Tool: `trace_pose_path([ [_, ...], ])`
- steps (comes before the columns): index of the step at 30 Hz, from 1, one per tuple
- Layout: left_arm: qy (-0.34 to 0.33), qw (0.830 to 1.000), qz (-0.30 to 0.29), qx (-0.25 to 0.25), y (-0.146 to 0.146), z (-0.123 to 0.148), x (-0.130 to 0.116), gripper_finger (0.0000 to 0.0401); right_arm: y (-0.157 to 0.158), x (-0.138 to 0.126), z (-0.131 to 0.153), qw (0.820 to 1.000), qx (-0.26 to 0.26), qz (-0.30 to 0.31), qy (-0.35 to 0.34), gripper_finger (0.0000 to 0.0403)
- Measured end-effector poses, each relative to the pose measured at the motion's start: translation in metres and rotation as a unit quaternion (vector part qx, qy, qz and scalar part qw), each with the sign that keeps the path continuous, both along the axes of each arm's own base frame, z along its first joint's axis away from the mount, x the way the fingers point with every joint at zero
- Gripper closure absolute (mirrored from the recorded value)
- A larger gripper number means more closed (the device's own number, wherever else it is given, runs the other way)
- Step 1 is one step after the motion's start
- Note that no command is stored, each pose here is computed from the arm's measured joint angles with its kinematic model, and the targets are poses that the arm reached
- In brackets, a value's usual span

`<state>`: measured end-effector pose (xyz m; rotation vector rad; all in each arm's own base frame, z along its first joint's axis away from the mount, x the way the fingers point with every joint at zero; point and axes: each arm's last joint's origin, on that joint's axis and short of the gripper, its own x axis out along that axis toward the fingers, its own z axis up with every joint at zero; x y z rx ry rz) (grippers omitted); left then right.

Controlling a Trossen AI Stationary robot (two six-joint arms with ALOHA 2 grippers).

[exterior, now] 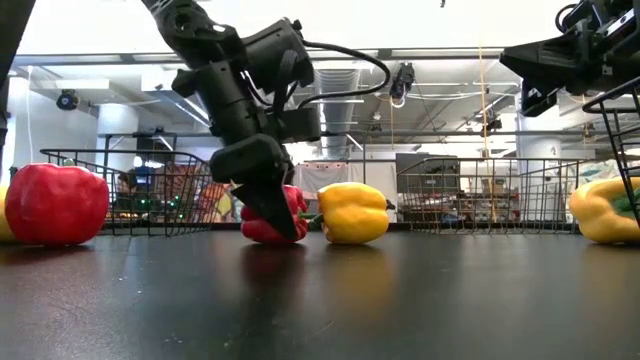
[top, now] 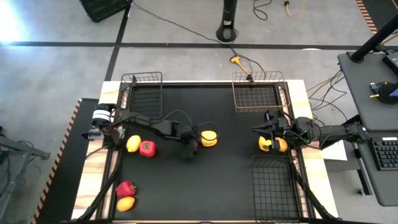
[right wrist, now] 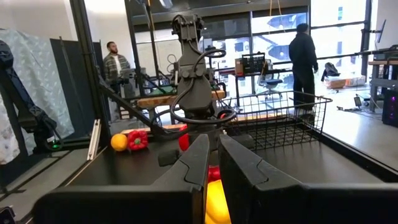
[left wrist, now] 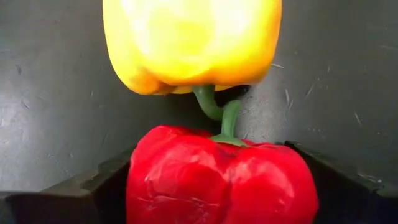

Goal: Sort produce into baskets
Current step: Put the top right red bell pepper into the top black mesh basket

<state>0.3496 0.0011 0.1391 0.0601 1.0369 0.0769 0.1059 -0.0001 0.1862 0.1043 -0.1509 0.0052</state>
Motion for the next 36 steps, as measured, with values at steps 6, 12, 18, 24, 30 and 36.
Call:
trace_pose_path([
  [6,-0.008,1.000,0.005,-0.002,0.000,0.006,-0.001,0.0088,0.000,0.000,0.000,1.000,0.000,0.000,0.000,0.0374],
  [12,-0.019,0.999,0.021,0.025,0.002,0.028,-0.010,0.0105,0.000,0.000,0.000,1.000,0.000,0.000,0.000,0.0374],
  [18,-0.031,0.993,0.065,0.095,0.007,0.072,-0.036,0.0109,0.000,0.000,0.000,1.000,0.000,0.000,0.000,0.0374],
  [24,-0.033,0.963,0.226,0.140,0.039,0.118,-0.086,0.0109,0.000,0.000,0.000,1.000,0.000,0.000,0.000,0.0374],
  [30,-0.060,0.898,0.418,0.127,0.091,0.144,-0.134,0.0110,0.000,0.000,0.000,1.000,0.000,0.000,0.000,0.0374],
  [36,0.014,0.840,0.541,0.043,0.141,0.126,-0.170,0.0110,0.000,0.000,0.000,1.000,0.000,0.000,0.000,0.0374],
])
